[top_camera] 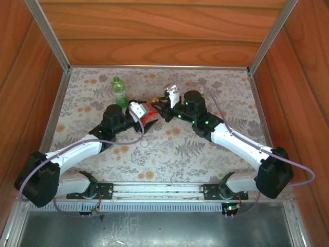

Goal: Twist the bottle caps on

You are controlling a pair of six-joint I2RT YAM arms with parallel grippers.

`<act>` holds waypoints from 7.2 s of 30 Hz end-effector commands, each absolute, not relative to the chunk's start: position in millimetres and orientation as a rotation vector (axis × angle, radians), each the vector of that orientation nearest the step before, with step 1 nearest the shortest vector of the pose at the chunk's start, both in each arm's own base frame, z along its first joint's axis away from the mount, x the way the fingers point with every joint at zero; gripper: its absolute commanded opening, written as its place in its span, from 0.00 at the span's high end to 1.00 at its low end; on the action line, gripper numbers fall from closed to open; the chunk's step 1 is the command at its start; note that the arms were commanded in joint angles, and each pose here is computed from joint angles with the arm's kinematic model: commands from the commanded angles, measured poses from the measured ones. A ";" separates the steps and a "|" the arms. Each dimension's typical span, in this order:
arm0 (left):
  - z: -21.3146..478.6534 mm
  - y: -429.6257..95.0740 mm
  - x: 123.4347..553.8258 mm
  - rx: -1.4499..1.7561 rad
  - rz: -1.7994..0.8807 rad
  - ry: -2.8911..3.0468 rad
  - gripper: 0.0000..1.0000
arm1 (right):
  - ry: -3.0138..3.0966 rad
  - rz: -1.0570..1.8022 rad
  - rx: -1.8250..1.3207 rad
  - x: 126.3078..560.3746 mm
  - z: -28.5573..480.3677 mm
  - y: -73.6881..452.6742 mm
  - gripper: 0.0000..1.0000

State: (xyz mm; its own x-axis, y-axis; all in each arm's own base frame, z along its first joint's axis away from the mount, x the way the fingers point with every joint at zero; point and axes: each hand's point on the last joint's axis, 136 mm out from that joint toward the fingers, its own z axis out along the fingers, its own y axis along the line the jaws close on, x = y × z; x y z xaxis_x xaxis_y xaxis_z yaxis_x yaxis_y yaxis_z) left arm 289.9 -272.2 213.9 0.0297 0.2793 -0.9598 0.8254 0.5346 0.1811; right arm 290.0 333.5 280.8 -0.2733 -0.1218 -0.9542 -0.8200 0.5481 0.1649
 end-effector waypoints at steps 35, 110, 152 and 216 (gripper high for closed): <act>194.9 -221.1 323.5 0.464 -0.458 1.790 0.00 | 1.947 0.270 -0.591 524.9 228.7 305.6 0.42; 169.6 -271.5 333.7 0.725 -0.585 1.669 0.00 | 2.201 0.375 -0.577 409.0 179.1 263.1 0.57; 106.5 -310.7 347.5 0.796 -0.999 1.561 0.23 | 2.253 0.425 -0.766 369.4 140.9 341.5 0.58; 87.3 -254.4 345.9 0.797 -0.756 1.590 0.52 | 1.690 0.660 -1.652 177.3 70.4 356.0 0.24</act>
